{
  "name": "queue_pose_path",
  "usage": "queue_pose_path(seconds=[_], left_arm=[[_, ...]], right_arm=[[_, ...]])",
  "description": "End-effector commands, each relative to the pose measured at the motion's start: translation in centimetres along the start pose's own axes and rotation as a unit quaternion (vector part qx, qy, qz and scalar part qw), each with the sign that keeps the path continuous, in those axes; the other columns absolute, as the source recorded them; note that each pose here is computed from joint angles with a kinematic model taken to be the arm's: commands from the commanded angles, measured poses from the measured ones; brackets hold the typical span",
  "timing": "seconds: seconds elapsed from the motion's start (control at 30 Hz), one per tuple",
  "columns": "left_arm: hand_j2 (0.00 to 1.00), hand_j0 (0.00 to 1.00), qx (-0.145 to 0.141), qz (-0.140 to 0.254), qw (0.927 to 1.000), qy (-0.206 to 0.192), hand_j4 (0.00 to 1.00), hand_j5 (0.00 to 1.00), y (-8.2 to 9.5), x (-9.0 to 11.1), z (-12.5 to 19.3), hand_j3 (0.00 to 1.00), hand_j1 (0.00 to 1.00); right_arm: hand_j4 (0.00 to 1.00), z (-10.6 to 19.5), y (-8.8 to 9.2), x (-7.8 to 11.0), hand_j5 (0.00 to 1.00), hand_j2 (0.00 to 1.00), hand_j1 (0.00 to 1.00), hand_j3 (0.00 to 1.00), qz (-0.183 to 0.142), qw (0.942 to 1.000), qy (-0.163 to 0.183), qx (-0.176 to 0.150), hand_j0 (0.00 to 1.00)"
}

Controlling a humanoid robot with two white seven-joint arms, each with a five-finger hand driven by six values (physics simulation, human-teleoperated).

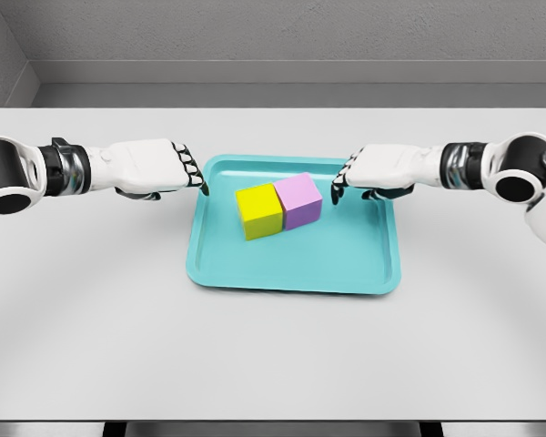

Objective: Push two cubes

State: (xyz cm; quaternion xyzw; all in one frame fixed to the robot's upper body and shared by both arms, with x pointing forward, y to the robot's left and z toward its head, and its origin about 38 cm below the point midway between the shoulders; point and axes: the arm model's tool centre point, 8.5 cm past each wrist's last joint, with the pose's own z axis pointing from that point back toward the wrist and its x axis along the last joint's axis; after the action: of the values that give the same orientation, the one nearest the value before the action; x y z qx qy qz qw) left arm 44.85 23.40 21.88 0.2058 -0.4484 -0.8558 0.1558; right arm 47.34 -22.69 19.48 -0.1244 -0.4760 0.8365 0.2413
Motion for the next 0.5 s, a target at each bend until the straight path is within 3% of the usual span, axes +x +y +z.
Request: queue_pose_path(seconds=[0.0,0.47], left_arm=[[0.78,0.78,0.001,0.002,1.0,0.001,0.78,0.78,0.0,-0.1,0.0,0.78,0.78],[0.78,0.78,0.002,0.003,1.0,0.0,0.78,0.78,0.0,0.0,0.0,0.78,0.78]], right_arm=[[0.61,-0.3,0.3,-0.3,0.61,0.61,0.61,0.61,-0.009,1.0,0.003,0.002,0.61],[0.61,-2.5,0.5,-0.7,0.61,0.61,0.61,0.61,-0.019,0.9997,0.009,0.012,0.61]])
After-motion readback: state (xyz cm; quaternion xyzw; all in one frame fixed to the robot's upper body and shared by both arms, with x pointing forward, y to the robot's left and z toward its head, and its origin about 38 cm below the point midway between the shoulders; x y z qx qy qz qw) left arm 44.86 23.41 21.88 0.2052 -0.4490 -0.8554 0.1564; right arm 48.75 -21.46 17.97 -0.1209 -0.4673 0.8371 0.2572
